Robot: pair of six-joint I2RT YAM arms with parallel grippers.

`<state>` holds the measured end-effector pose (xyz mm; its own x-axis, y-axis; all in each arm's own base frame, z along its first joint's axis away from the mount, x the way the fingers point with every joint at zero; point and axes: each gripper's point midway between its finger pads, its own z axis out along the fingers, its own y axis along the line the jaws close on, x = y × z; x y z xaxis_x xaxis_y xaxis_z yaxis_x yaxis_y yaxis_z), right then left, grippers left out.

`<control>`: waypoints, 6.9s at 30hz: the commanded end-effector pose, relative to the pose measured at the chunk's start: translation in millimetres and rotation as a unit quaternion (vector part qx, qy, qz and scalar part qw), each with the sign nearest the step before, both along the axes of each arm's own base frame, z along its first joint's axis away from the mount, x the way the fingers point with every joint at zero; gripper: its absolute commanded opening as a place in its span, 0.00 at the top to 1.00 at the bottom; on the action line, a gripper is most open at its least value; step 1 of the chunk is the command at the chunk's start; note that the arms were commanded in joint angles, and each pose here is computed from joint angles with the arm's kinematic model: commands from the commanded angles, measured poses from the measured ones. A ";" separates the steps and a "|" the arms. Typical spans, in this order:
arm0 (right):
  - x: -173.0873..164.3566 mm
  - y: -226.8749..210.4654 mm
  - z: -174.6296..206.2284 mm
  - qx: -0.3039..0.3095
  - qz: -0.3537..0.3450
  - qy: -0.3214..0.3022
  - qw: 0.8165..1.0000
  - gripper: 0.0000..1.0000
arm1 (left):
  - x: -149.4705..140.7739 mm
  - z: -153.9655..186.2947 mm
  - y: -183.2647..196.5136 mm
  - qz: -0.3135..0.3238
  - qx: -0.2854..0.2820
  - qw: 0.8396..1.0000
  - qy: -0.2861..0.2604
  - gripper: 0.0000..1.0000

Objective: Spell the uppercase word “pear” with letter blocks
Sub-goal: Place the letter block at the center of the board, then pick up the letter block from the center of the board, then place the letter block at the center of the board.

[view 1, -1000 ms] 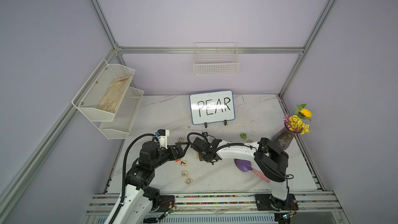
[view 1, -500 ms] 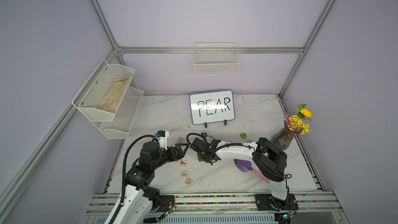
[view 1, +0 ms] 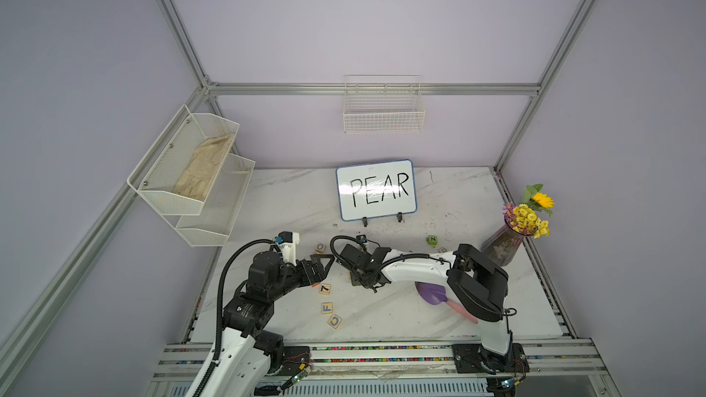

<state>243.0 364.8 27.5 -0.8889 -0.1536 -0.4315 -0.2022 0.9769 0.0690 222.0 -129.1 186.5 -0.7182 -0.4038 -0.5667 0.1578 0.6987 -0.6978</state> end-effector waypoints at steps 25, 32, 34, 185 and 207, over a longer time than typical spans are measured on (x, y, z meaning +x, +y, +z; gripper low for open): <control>-7.6 -6.6 -8.2 -0.030 -0.010 0.004 0.999 0.63 | 0.6 -6.8 1.7 0.000 0.010 1.000 -0.007 0.00; -6.3 -6.3 -6.4 -0.029 -0.012 0.001 1.000 0.61 | 0.8 -6.9 1.8 0.001 0.010 1.000 -0.007 0.00; -6.0 -6.1 -5.6 -0.029 -0.011 -0.001 1.000 0.60 | 0.9 -6.3 1.8 0.001 0.010 1.000 -0.008 0.00; 71.3 -149.7 51.9 -0.053 -0.032 0.016 0.998 0.71 | 73.4 23.5 -117.2 -0.149 0.011 0.988 -0.050 0.00; 22.0 -51.4 13.6 -0.036 0.039 0.025 0.998 0.71 | 23.4 -4.7 -60.0 -0.085 0.050 0.995 -0.032 0.00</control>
<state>260.5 308.7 38.7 -0.8952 -0.2726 -0.3526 -0.2979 0.9544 0.0184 250.3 -200.6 200.6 -0.7222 -0.2067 -0.6601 0.3659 0.6957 -0.6181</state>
